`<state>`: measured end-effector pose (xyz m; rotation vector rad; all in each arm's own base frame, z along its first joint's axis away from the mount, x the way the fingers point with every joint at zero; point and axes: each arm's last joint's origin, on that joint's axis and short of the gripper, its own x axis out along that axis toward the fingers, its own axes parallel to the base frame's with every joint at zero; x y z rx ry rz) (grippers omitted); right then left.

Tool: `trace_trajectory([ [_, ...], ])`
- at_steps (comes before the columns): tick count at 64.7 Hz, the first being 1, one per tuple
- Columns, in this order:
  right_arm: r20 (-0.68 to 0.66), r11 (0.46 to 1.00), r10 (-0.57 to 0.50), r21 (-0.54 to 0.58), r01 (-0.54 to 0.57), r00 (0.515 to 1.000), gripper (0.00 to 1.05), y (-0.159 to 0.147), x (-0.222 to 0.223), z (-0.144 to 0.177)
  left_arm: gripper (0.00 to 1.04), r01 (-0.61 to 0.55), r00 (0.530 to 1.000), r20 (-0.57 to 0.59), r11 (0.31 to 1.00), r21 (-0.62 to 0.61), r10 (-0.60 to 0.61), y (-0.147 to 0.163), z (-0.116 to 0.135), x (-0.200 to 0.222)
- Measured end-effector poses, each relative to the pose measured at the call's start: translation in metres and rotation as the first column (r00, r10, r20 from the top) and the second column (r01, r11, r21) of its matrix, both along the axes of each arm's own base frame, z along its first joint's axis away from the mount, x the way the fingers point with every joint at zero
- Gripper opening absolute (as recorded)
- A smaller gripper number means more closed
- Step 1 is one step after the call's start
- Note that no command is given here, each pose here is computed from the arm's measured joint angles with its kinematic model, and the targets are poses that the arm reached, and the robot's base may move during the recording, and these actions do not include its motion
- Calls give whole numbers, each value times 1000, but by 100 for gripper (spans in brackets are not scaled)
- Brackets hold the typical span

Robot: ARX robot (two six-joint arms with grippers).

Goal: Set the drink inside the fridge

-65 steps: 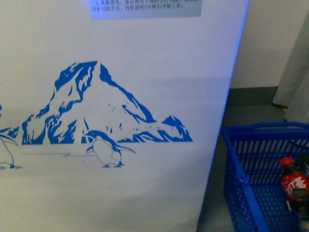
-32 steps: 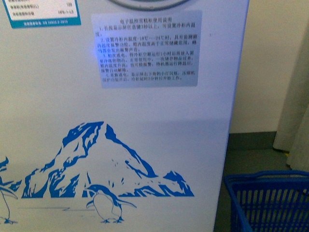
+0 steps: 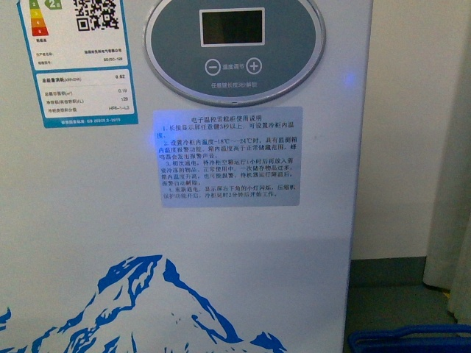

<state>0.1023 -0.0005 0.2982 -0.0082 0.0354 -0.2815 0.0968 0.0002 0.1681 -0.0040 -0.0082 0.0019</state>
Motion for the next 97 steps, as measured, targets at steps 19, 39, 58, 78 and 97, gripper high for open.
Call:
trace_trajectory([
  [19, 0, 1000, 0, 0, 0, 1000, 36, 0, 0, 0, 97, 0, 1000, 0, 1000, 0, 0, 0, 0, 0],
  [39, 2, 1000, 0, 1, 0, 1000, 36, 0, -1, 0, 97, 0, 1000, 0, 1000, 0, 0, 0, 0, 0],
  [58, 1, 1000, 0, 0, 0, 1000, 36, 0, 0, 0, 97, 0, 1000, 0, 1000, 0, 0, 0, 0, 0],
  [78, 2, 1000, -1, 1, 1, 1000, 36, 0, -1, 0, 97, 0, 1000, 0, 1000, 0, 0, 0, 0, 0],
  [97, 0, 1000, -1, 0, 1, 1000, 36, 0, 0, 0, 97, 0, 1000, 0, 1000, 0, 0, 0, 0, 0],
])
